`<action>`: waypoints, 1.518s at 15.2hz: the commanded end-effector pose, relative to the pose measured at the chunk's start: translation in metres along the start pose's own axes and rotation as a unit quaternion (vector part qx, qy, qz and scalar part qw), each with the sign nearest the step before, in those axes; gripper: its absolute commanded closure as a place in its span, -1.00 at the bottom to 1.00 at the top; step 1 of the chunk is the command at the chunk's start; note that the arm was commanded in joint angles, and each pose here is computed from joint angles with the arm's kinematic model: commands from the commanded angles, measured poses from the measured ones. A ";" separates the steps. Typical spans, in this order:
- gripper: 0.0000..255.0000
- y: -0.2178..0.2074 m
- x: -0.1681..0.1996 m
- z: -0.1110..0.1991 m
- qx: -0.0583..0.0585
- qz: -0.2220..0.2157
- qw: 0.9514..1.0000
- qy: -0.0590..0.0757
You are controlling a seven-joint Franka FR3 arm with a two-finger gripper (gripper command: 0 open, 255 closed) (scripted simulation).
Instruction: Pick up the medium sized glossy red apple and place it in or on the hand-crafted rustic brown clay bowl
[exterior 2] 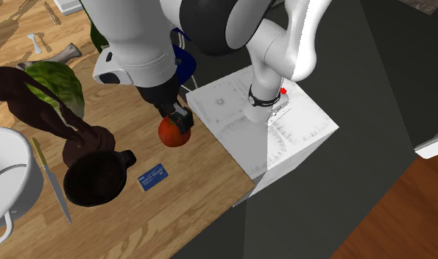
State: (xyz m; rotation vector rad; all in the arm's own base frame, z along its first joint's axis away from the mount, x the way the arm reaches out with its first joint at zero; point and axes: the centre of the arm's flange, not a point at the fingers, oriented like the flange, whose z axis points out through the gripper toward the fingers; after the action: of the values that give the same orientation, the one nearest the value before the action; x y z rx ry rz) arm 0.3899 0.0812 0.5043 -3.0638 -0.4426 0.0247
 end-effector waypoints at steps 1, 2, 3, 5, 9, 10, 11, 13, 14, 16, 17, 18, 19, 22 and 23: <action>1.00 -0.001 0.000 -0.011 0.000 0.000 1.000 0.000; 1.00 -0.001 -0.001 -0.017 0.000 0.000 1.000 0.000; 1.00 -0.001 -0.001 -0.022 0.000 0.000 1.000 0.000; 1.00 -0.002 -0.001 -0.030 0.000 0.000 1.000 0.000; 1.00 0.021 0.046 -0.040 0.000 0.000 1.000 0.000; 1.00 0.027 0.058 -0.042 0.000 0.000 1.000 0.000; 1.00 0.033 0.069 -0.045 0.000 0.000 1.000 0.000; 1.00 0.044 0.093 -0.050 0.000 0.000 1.000 0.000; 1.00 0.050 0.104 -0.052 0.000 0.000 1.000 0.000; 1.00 0.061 0.127 -0.057 0.000 0.000 1.000 0.000; 1.00 0.067 0.139 -0.060 0.000 0.000 1.000 0.000; 1.00 0.072 0.151 -0.062 0.000 0.000 1.000 0.000; 1.00 0.078 0.162 -0.065 0.000 0.000 1.000 0.000; 1.00 0.095 0.197 -0.072 0.000 0.000 1.000 0.000; 1.00 0.101 0.210 -0.075 0.000 0.000 1.000 0.000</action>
State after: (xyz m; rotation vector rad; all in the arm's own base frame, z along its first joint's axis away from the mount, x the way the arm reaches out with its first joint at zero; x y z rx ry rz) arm 0.6066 0.0404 0.5694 -3.0638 -0.4411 0.0258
